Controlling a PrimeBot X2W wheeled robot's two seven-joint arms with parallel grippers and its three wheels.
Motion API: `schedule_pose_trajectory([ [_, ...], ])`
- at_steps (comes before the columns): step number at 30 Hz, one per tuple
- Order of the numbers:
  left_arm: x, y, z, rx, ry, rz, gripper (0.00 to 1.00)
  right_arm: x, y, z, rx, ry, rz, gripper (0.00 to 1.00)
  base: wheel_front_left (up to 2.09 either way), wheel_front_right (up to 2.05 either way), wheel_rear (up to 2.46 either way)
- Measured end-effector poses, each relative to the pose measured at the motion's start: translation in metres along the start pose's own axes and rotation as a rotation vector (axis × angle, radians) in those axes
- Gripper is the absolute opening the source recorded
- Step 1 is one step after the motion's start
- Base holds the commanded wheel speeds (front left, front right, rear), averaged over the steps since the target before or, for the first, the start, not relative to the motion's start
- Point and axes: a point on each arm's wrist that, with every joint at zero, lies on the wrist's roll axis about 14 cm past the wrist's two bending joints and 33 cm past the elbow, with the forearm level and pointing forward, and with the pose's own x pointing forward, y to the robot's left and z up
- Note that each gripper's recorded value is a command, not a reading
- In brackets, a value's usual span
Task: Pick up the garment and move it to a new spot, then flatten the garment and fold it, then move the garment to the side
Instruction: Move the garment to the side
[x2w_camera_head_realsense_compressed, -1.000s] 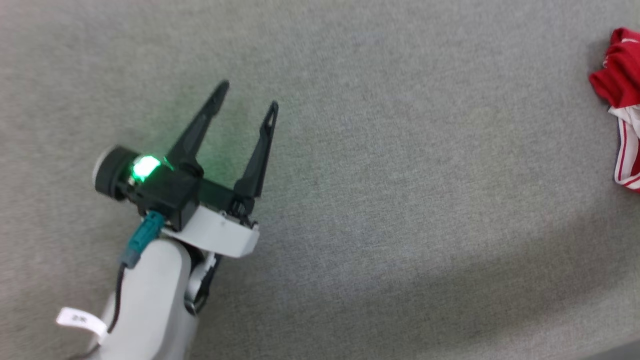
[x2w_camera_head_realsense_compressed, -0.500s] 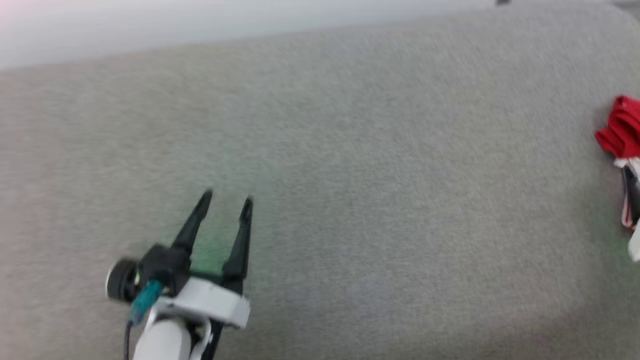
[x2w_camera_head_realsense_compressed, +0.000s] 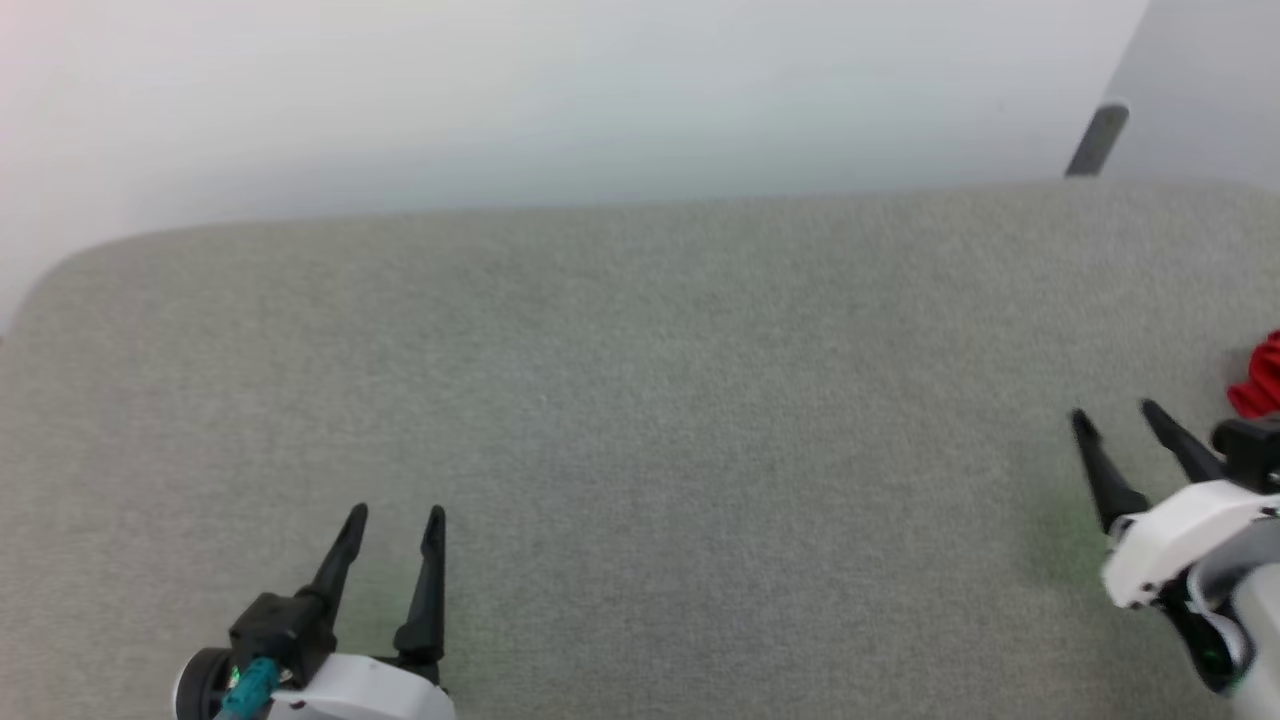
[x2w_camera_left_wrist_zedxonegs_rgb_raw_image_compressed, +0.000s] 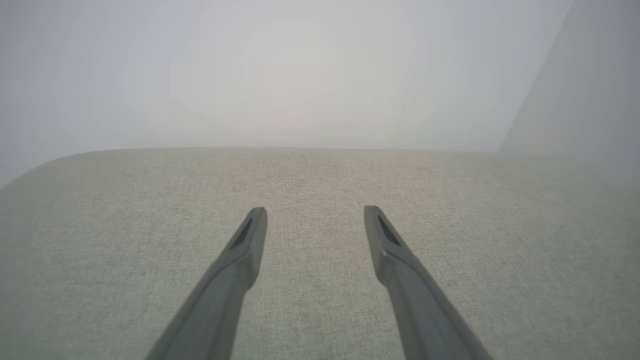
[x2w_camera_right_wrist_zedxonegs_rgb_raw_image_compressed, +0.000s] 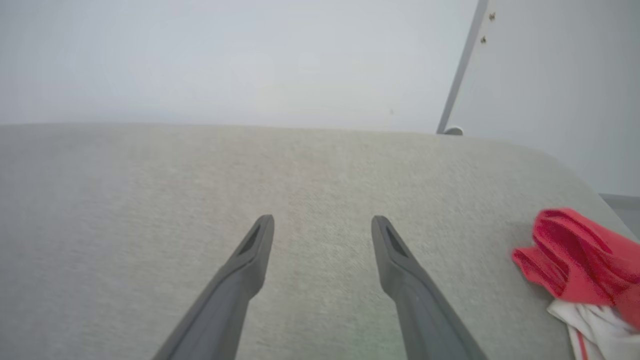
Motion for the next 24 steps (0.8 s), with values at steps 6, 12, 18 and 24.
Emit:
schedule_pose_trajectory([
  [6, -0.011, 0.011, 0.025, 0.013, -0.072, 0.036, 1.00, -0.004, 0.047, 0.030, 0.046, -0.114, 0.106, 1.00, 0.00, 0.00, 0.00],
  [12, -0.023, 0.019, 0.033, 0.002, -0.098, 0.068, 1.00, -0.022, 0.059, 0.034, 0.063, -0.156, 0.142, 1.00, 0.00, 0.00, 0.00],
  [18, -0.036, 0.020, 0.034, -0.021, -0.109, 0.089, 1.00, -0.043, 0.048, 0.037, 0.079, -0.192, 0.116, 1.00, 0.00, 0.00, 0.00],
  [24, -0.051, 0.016, 0.027, -0.044, -0.095, 0.098, 1.00, -0.065, 0.041, 0.027, 0.101, -0.190, 0.085, 1.00, 0.00, 0.00, 0.00],
])
